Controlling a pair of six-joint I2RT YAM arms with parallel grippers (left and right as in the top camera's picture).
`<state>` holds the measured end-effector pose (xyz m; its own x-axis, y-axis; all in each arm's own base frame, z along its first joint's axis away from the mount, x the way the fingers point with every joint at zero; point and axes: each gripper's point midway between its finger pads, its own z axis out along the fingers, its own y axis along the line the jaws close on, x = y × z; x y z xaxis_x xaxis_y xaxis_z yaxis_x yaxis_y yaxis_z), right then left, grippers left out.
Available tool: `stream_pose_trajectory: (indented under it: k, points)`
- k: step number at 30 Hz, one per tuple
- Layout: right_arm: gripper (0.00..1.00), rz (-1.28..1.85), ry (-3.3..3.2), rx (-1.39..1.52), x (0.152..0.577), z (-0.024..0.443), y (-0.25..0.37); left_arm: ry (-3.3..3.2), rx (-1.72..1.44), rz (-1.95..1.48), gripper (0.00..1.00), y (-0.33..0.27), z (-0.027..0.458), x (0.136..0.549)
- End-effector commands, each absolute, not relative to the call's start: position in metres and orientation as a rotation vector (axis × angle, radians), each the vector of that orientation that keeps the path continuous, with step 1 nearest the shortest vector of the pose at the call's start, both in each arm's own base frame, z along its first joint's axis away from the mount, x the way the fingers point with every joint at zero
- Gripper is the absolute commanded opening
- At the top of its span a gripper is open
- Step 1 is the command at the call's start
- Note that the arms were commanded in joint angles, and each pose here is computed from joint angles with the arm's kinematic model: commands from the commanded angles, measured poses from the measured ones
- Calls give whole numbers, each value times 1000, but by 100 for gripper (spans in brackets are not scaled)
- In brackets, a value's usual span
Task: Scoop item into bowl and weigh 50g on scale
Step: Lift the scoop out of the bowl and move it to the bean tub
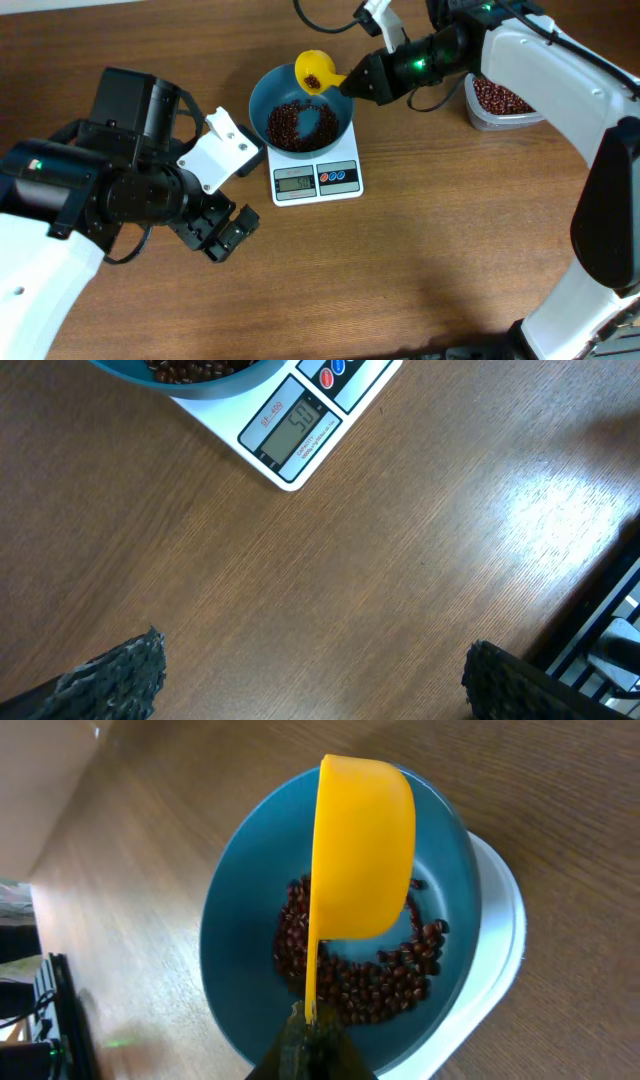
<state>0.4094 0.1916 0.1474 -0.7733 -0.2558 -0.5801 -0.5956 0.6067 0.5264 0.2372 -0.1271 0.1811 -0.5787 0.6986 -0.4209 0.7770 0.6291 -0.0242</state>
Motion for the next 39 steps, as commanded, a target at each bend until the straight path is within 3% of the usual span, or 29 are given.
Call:
stream_pose_trajectory:
  k: [1, 10, 31, 39]
  points:
    - [4, 994, 2369, -676, 415, 153, 191, 2473, 1192, -284, 99, -127, 181, 238]
    - [4, 836, 2371, -671, 431, 147, 184, 2473, 1192, -284, 99, -127, 181, 238]
    - [4, 786, 2325, -672, 443, 152, 182, 2473, 1193, -284, 99, -127, 181, 238]
    - [4, 1001, 2293, -658, 429, 166, 200, 2473, 1193, -284, 99, -127, 181, 238]
